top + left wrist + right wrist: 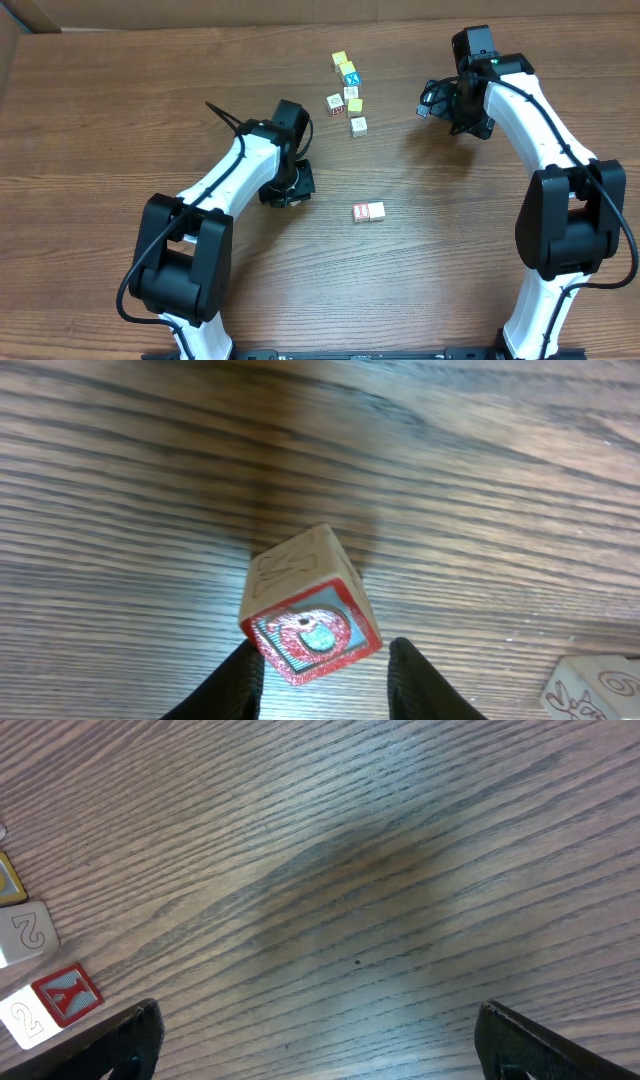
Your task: Flip 5 blocks
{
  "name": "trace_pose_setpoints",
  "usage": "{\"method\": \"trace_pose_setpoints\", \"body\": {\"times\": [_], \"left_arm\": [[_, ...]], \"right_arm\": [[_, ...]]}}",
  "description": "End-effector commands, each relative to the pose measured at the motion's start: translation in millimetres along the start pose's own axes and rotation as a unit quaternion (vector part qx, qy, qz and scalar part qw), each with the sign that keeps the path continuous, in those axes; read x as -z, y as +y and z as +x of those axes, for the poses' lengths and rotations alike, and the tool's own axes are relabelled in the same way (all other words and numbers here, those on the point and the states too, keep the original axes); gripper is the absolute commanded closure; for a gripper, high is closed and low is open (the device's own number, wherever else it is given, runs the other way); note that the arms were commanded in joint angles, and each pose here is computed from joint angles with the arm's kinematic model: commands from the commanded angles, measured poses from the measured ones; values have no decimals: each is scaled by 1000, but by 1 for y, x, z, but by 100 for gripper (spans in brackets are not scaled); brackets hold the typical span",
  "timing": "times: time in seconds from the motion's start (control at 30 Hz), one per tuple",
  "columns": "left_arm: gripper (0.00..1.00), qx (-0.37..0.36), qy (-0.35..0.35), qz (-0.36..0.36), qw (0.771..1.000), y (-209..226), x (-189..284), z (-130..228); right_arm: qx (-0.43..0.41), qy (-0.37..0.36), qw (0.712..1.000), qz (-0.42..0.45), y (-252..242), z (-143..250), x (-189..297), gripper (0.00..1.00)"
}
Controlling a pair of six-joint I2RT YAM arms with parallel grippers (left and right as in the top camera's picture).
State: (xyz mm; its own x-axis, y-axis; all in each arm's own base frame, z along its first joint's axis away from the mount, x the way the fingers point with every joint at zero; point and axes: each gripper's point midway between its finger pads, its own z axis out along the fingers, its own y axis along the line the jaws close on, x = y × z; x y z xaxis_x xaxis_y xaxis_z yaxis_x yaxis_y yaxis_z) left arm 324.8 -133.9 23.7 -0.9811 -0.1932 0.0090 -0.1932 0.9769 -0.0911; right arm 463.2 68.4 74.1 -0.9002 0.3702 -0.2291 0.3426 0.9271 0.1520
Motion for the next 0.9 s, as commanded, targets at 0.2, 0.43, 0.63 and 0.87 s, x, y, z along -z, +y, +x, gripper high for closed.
{"method": "trace_pose_setpoints", "body": {"times": [0.2,0.43,0.63,0.87], "left_arm": [[62,-10,-15,-1,1000,-5,6,-6],[60,-10,-25,-11,1000,-1,6,-10],[59,-10,-30,-10,999,-2,6,-12],[55,-10,-38,-14,999,-1,6,-15]], "right_arm": [[5,-9,1000,-6,4,-5,4,0],[5,-9,1000,-6,4,-5,4,0],[5,-9,1000,-6,4,-5,4,0],[5,-9,1000,-6,4,-5,4,0]]}}
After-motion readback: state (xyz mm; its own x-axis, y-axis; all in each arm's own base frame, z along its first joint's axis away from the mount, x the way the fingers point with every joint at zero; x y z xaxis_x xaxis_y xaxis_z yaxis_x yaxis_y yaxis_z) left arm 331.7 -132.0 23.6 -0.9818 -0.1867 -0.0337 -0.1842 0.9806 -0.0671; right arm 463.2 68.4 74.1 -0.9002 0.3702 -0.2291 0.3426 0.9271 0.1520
